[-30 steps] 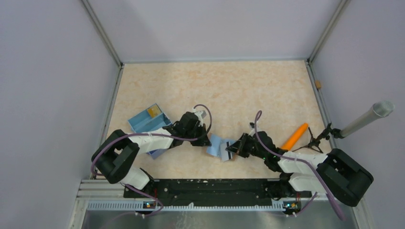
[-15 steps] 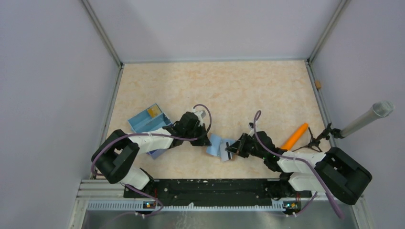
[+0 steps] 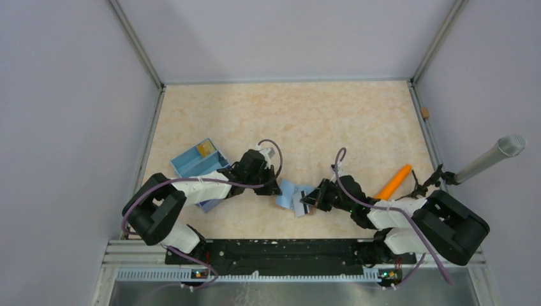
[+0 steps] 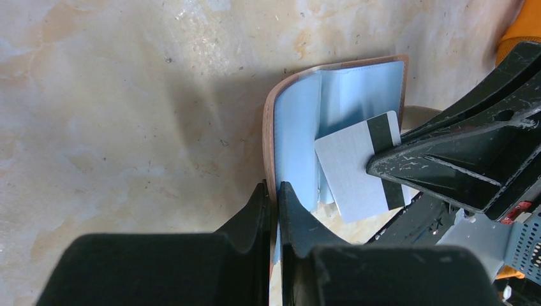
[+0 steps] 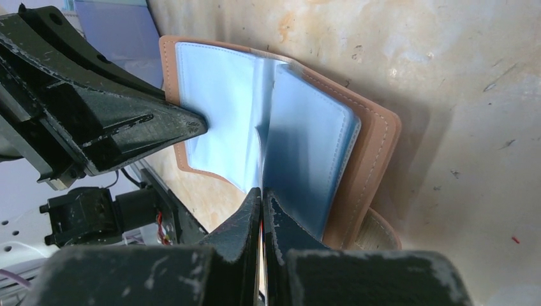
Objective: Put the credit cards into the card holder
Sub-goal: Insert the credit card into the card holder.
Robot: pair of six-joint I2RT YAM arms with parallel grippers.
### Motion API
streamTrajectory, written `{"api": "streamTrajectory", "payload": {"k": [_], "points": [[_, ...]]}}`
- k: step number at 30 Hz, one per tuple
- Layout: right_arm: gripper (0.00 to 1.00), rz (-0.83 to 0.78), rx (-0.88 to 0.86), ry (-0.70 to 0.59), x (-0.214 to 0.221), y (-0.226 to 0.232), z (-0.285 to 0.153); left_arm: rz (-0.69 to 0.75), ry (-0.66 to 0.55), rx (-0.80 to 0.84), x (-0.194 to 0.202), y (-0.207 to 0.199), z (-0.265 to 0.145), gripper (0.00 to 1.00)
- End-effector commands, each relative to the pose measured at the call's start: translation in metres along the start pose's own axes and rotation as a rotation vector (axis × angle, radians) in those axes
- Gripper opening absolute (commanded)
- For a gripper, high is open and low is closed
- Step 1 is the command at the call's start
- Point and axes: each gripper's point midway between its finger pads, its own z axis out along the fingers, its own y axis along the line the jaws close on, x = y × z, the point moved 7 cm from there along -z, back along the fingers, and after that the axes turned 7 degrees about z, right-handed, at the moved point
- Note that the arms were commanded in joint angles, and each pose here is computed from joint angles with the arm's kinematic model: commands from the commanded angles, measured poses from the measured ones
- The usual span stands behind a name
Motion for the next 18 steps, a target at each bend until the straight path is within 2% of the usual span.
{"api": "streamTrajectory", "payload": {"k": [1, 18], "points": [[0.00, -0.028, -0.050, -0.027, -0.008, 0.013, 0.009, 0.000, 0.012, -0.021, 0.005, 0.005, 0.002, 0.00], [0.00, -0.011, 0.098, -0.096, -0.016, -0.009, 0.029, -0.005, 0.014, -0.003, 0.008, 0.004, 0.001, 0.00]]}}
